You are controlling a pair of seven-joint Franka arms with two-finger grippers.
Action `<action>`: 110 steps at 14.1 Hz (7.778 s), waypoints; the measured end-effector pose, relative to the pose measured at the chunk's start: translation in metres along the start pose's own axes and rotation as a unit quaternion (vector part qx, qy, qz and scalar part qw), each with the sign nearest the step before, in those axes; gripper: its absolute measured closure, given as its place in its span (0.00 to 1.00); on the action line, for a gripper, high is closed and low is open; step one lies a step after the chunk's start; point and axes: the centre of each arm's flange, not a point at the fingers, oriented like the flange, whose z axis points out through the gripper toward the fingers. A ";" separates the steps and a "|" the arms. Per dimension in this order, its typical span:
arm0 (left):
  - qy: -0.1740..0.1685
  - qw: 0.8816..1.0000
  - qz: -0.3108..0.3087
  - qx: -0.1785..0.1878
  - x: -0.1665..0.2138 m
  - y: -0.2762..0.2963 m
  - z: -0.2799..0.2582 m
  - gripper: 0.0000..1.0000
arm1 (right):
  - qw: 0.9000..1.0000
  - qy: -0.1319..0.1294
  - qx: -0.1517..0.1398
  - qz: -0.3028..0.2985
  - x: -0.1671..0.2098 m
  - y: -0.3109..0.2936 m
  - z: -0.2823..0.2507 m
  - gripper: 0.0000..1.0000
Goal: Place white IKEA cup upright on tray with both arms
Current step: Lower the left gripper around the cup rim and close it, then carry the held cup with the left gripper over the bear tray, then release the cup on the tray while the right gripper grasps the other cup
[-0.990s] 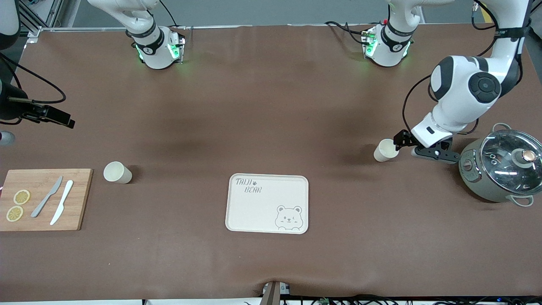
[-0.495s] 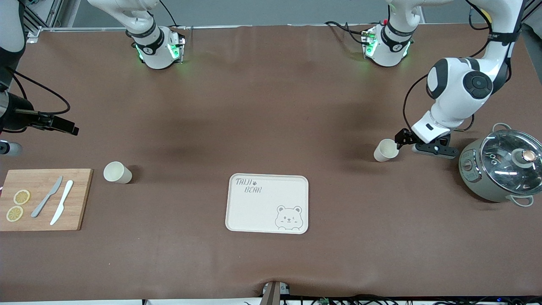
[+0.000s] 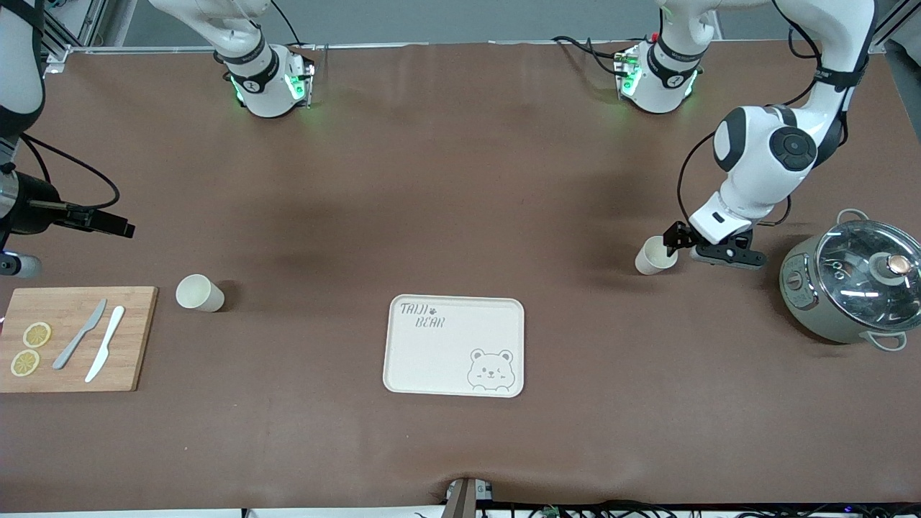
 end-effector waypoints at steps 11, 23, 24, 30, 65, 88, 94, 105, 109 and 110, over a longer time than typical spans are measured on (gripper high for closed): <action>0.010 1.000 0.005 -0.005 -0.005 0.008 0.040 0.00 | 0.999 -0.040 -0.001 0.020 0.028 0.022 0.046 0.00; -0.016 1.000 0.008 -0.009 -0.027 0.012 0.056 0.41 | 0.999 -0.021 0.005 0.031 0.051 0.033 0.088 0.00; -0.015 1.000 0.009 -0.009 -0.026 0.012 0.055 0.50 | 0.999 -0.019 0.005 0.031 0.051 0.033 0.090 0.00; -0.005 1.000 0.014 -0.009 -0.017 0.016 0.050 0.96 | 0.999 -0.014 0.006 0.037 0.054 0.039 0.112 0.00; -0.060 0.996 -0.043 -0.040 0.201 0.285 0.007 0.96 | 0.996 0.023 0.013 0.080 0.056 0.089 0.271 0.00; -0.018 0.996 -0.064 -0.055 0.205 0.334 0.068 0.96 | 0.998 0.023 0.015 0.064 0.060 0.067 0.302 0.67; -0.018 0.996 -0.072 -0.058 0.198 0.347 0.080 0.96 | 0.997 0.031 0.019 0.066 0.062 0.064 0.299 0.97; -0.014 0.996 -0.070 -0.060 0.196 0.354 0.082 0.71 | 0.996 0.002 0.032 0.084 0.071 0.054 0.266 0.97; -0.006 0.997 -0.062 -0.055 0.193 0.361 0.082 0.31 | 0.991 -0.024 0.045 0.122 0.074 0.021 0.239 0.97; -0.005 0.997 -0.063 -0.055 0.194 0.360 0.082 0.22 | 0.990 -0.027 0.046 0.132 0.073 0.011 0.235 0.97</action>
